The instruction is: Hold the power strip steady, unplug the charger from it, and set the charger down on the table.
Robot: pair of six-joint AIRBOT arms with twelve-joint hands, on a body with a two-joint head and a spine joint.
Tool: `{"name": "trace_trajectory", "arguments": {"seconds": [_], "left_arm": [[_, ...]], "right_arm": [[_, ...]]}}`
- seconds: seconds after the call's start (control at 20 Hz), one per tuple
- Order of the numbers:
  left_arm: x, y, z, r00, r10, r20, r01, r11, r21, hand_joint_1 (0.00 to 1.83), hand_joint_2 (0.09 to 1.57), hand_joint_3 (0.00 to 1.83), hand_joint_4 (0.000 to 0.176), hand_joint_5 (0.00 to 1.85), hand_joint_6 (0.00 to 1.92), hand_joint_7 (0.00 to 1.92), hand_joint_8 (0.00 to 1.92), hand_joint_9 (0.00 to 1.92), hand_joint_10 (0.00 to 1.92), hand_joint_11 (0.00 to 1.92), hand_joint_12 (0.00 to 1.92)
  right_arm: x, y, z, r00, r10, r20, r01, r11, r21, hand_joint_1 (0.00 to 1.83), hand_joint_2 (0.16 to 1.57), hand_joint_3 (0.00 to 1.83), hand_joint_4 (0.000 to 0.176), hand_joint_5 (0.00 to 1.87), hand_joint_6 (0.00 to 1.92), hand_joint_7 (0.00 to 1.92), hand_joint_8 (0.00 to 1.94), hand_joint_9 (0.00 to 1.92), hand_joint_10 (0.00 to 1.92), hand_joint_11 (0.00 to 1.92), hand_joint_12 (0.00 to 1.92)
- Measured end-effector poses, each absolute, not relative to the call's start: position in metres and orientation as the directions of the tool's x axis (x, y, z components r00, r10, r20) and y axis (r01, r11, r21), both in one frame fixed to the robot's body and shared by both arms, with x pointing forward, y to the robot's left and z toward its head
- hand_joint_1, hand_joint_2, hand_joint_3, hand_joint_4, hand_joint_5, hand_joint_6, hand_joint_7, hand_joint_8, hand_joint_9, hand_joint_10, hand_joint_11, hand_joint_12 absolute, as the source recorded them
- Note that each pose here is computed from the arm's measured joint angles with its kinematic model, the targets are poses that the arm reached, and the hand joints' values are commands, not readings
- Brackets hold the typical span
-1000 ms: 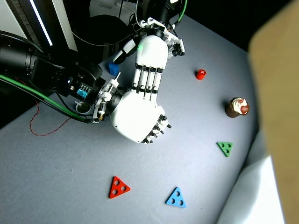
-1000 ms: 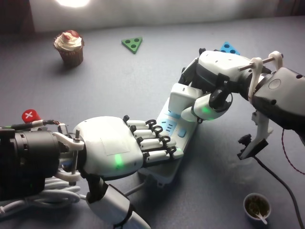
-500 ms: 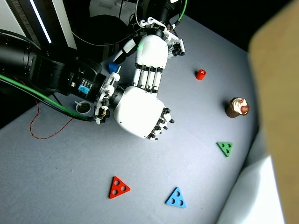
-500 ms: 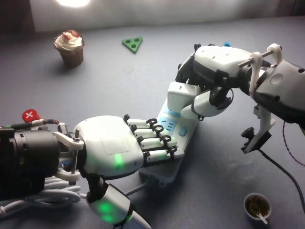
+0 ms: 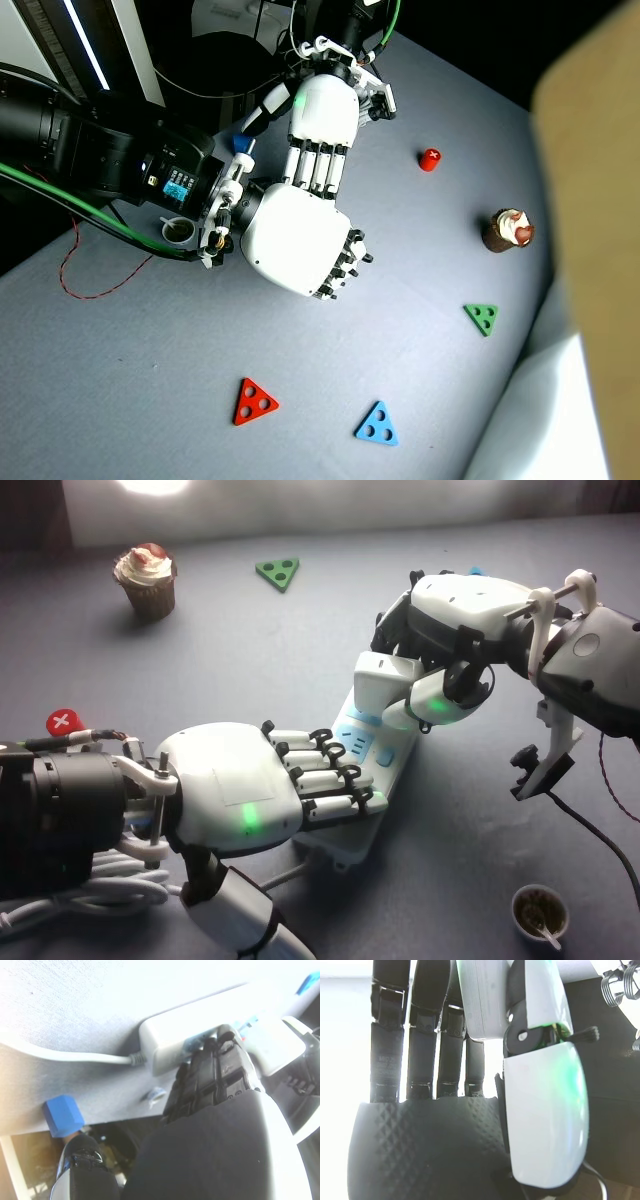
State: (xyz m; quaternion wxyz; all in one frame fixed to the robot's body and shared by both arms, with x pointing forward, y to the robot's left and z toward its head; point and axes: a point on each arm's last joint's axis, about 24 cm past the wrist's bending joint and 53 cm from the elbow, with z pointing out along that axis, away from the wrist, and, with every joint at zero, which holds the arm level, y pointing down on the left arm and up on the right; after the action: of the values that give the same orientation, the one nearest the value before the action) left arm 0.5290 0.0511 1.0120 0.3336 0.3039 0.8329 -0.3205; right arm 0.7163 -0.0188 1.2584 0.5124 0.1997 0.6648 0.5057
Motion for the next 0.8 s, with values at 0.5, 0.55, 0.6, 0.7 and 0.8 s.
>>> {"name": "trace_trajectory", "arguments": {"seconds": [0.5, 0.55, 0.6, 0.7, 0.8], "left_arm": [[0.529, 0.051, 1.009, -0.597, 0.294, -0.746, 0.718, 0.61, -0.335, 0.0, 0.88, 0.0, 0.0, 0.03, 0.0, 0.08, 0.0, 0.08, 0.0, 0.07, 0.04], [0.529, 0.051, 1.009, -0.599, 0.292, -0.746, 0.717, 0.611, -0.336, 0.0, 0.89, 0.0, 0.0, 0.04, 0.01, 0.09, 0.01, 0.08, 0.01, 0.08, 0.05], [0.529, 0.051, 1.009, -0.599, 0.292, -0.746, 0.717, 0.611, -0.336, 0.0, 0.89, 0.0, 0.0, 0.04, 0.01, 0.09, 0.01, 0.08, 0.01, 0.08, 0.05], [0.528, 0.051, 1.009, -0.599, 0.292, -0.745, 0.717, 0.61, -0.337, 0.0, 0.89, 0.0, 0.0, 0.04, 0.01, 0.09, 0.01, 0.08, 0.01, 0.08, 0.05], [0.528, 0.05, 1.009, -0.6, 0.291, -0.745, 0.717, 0.609, -0.339, 0.0, 0.89, 0.0, 0.0, 0.05, 0.01, 0.09, 0.0, 0.08, 0.0, 0.08, 0.04]], "right_arm": [[0.716, -0.019, 1.259, -0.392, 0.785, -0.479, -0.253, 0.409, 0.877, 1.39, 1.05, 0.0, 0.0, 0.98, 0.93, 1.21, 0.48, 1.07, 0.98, 1.11, 0.56], [0.716, -0.019, 1.259, -0.392, 0.785, -0.479, -0.253, 0.409, 0.877, 1.39, 1.05, 0.0, 0.0, 0.99, 0.92, 1.23, 0.46, 1.07, 0.97, 1.11, 0.56], [0.717, -0.019, 1.259, -0.391, 0.786, -0.478, -0.252, 0.408, 0.877, 1.39, 1.05, 0.0, 0.0, 1.0, 0.91, 1.22, 0.46, 1.07, 0.97, 1.11, 0.56], [0.718, -0.019, 1.264, -0.394, 0.788, -0.473, -0.257, 0.4, 0.88, 1.39, 1.05, 0.0, 0.0, 0.99, 0.91, 1.23, 0.46, 1.07, 0.96, 1.11, 0.56], [0.718, -0.019, 1.27, -0.399, 0.786, -0.471, -0.264, 0.394, 0.88, 1.39, 1.05, 0.0, 0.0, 0.98, 0.93, 1.21, 0.5, 1.06, 0.97, 1.09, 0.58]]}}
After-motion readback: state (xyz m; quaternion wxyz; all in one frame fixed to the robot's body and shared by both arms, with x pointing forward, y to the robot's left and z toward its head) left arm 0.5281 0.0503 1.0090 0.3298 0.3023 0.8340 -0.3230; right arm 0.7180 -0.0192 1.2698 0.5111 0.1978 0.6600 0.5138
